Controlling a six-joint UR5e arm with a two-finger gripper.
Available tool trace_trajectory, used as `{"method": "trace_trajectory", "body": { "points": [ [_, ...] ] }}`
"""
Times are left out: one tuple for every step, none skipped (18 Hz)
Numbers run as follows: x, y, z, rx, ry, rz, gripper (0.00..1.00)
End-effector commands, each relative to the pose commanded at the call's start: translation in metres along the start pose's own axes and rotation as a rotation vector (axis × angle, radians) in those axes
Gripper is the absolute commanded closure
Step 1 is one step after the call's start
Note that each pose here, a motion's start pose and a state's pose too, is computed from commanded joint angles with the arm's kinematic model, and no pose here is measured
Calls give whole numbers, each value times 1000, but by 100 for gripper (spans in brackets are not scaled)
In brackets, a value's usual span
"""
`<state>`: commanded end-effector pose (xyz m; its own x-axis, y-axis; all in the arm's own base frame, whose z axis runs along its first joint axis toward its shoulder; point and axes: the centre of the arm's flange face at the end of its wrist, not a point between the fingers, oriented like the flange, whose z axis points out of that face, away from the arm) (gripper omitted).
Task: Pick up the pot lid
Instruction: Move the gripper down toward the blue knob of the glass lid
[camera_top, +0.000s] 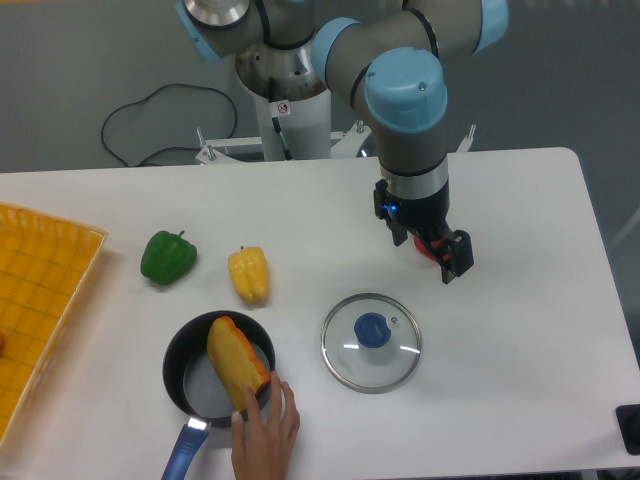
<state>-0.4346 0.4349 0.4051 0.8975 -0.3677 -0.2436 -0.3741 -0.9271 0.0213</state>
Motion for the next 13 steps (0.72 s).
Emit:
{"method": "trace_trajectory", "body": {
  "points": [
    [1, 0, 2, 1, 3, 2, 0],
    [1, -2, 0, 12, 2, 2, 0],
    [1, -2, 3, 31, 12, -1, 0],
    [3, -4, 4, 33, 15, 0, 0],
    [7, -6, 8, 31, 24, -4, 0],
    [13, -8, 14, 26, 37, -2, 0],
    [18, -9, 23, 28, 56, 1, 0],
    [26, -9, 35, 29, 81, 3, 0],
    [34, -12, 43, 27, 90, 8, 0],
    [36, -15, 48, 24, 94, 9, 0],
    [37, -18, 50, 22, 99, -13, 0],
    [39, -20, 52, 23, 104, -51, 0],
    [40, -22, 52, 23, 105, -85, 0]
  ]
}}
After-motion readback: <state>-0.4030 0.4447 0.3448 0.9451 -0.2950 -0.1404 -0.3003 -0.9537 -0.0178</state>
